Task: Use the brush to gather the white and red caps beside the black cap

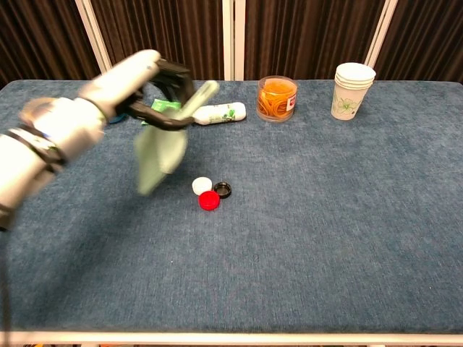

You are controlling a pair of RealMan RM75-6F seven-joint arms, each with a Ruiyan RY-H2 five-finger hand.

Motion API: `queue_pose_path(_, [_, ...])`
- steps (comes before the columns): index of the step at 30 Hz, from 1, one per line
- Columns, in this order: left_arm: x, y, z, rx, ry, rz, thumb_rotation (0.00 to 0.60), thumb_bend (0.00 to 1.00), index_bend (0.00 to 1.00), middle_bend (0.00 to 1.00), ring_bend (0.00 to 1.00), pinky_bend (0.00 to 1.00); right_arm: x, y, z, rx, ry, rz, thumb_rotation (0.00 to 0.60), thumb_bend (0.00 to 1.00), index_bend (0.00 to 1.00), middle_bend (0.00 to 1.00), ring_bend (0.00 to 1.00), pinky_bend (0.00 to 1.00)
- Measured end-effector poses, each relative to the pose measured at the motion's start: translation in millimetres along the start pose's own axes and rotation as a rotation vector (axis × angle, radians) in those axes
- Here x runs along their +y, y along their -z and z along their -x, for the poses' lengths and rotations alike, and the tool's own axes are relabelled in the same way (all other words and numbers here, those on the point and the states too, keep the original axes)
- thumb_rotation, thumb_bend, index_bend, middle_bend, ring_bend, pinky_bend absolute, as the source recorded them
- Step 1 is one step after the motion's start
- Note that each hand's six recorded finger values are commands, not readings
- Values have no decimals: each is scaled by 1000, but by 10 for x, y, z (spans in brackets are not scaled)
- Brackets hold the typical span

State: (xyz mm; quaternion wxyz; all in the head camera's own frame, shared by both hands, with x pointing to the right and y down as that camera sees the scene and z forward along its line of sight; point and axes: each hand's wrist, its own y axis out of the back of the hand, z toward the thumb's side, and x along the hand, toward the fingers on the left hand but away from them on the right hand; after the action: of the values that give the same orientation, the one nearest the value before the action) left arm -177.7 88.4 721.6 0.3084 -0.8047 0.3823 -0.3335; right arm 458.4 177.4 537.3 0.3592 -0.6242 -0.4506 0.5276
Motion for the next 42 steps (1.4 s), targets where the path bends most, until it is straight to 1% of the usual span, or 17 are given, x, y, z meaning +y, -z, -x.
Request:
queue_pose_path(3, [184,209,109,16,67,-134,600,448,547,592,403,332,-17,-20,10,8,-3,4,600,221,0,52,0,0])
queue_pose_path(5, [205,307,166,28,114,-218,600,448,546,590,402,327,-24,-31,16,12,-4,5,600,221,0,52,0,0])
queue_pose_path(6, [181,363,197,36,152,-269,600,443,545,588,402,325,-26,-34,18,12,-4,5,600,221,0,52,0,0])
queue_pose_path(8, [116,445,237,50,214,-324,600,434,542,584,402,324,-26,-36,17,12,-4,4,600,220,0,52,0,0])
queue_pose_path(9, [62,500,261,63,254,-342,600,430,540,582,402,323,-23,-37,15,12,-4,4,600,220,0,52,0,0])
queue_pose_path(11, [-18,581,290,84,304,-357,600,416,518,565,395,322,-17,-36,8,10,-3,3,600,220,0,52,0,0])
queue_pose_path(12, [-59,623,298,93,325,-368,600,401,501,548,386,322,-12,-34,2,8,-2,2,600,221,0,52,0,0])
queue_pose_path(14, [-117,664,298,102,342,-383,600,332,401,440,319,314,-5,-33,-6,6,1,2,600,220,0,52,0,0])
queue_pose_path(17, [-189,683,292,108,351,-396,600,283,288,317,230,291,3,-28,-18,2,1,1,600,221,0,52,0,0])
queue_pose_path(19, [-162,676,295,107,333,-393,600,260,252,285,200,268,3,-27,-16,1,0,0,600,221,0,52,0,0])
queue_pose_path(23, [-50,670,335,116,298,-341,600,248,242,281,193,261,-6,-29,0,2,-4,-1,600,221,0,52,0,0])
queue_pose_path(26, [160,739,412,138,239,-298,600,248,242,281,193,260,-13,-22,13,4,-10,0,600,222,0,52,0,0])
queue_pose_path(29, [506,907,593,185,146,-286,600,248,242,281,193,254,-26,7,17,0,-17,5,600,223,0,50,0,0])
queue_pose_path(33, [1034,1244,1098,304,15,-320,600,246,242,281,193,225,-108,52,8,-7,-45,17,600,224,0,19,0,0])
queue_pose_path(36, [1319,1433,1558,406,-56,-351,600,244,242,281,193,223,-169,35,1,3,-62,33,600,224,0,0,0,0])
queue_pose_path(39, [1498,1515,2013,496,-115,-375,600,241,242,274,193,203,-211,7,-11,14,-61,46,600,223,0,0,0,0])
queue_pose_path(42, [1599,1500,2417,566,-159,-395,600,240,242,273,192,194,-248,-22,-40,19,-54,60,600,223,0,0,0,0])
